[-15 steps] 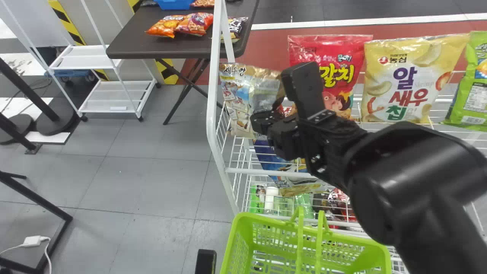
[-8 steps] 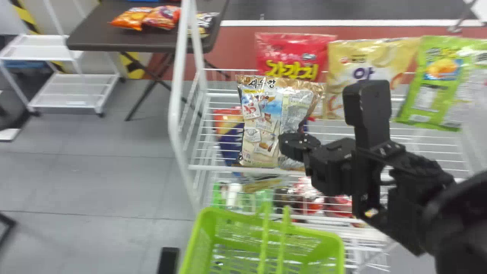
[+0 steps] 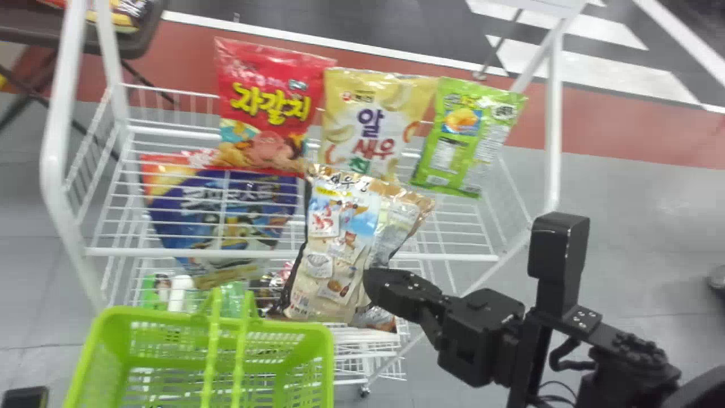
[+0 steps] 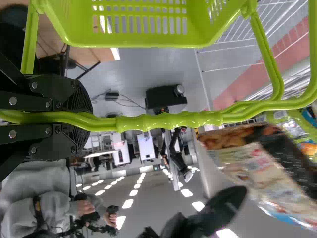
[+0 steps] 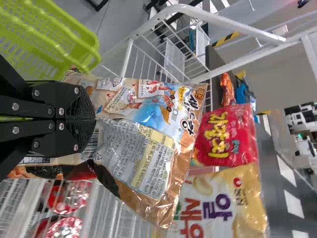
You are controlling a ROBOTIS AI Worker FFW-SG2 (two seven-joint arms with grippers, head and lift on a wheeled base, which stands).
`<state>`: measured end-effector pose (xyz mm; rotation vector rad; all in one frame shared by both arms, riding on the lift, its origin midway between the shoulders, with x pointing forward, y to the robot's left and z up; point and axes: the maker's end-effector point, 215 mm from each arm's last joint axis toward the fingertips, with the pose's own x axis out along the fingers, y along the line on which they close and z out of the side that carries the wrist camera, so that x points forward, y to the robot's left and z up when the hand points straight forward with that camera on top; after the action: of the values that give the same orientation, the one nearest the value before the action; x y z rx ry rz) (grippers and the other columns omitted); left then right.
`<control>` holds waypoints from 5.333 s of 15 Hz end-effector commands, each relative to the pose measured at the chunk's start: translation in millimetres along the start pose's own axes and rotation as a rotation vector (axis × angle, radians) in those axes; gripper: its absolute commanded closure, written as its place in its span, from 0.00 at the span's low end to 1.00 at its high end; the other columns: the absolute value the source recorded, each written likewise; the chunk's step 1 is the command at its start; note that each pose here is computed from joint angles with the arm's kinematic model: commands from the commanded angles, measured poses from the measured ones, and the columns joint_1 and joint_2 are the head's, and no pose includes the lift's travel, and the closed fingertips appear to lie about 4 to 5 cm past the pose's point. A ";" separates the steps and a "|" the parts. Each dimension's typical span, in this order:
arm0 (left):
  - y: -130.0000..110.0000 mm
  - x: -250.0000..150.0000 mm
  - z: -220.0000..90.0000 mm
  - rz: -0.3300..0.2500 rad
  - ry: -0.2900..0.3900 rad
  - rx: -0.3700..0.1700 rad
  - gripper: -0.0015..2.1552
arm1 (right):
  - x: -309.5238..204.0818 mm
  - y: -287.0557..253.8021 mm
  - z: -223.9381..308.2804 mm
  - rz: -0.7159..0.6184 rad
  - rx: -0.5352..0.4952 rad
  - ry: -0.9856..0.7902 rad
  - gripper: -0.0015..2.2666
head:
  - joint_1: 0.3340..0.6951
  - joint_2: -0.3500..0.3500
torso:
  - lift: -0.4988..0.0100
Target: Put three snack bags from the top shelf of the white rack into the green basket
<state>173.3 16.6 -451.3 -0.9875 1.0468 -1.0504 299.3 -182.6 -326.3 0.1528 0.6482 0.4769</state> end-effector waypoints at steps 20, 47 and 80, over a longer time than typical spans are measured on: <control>-28.5 6.5 2.9 -0.005 -0.028 0.064 1.00 | 91.9 86.5 -169.4 0.269 0.301 0.343 0.99 | 1.00 0.15 | 0.98; -18.8 -4.1 -3.1 -0.009 -0.042 0.000 1.00 | 226.1 9.1 133.4 -0.265 -0.282 -0.439 0.04 | 1.00 0.32 | 0.98; -14.9 -7.5 8.7 -0.009 -0.037 0.009 1.00 | 133.9 -16.2 58.0 -0.219 -0.234 -0.136 0.97 | 1.00 0.32 | 0.98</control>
<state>176.8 21.7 -433.7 -1.0026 1.0089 -1.0424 456.0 -110.7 -361.1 -0.1014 0.4482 0.3443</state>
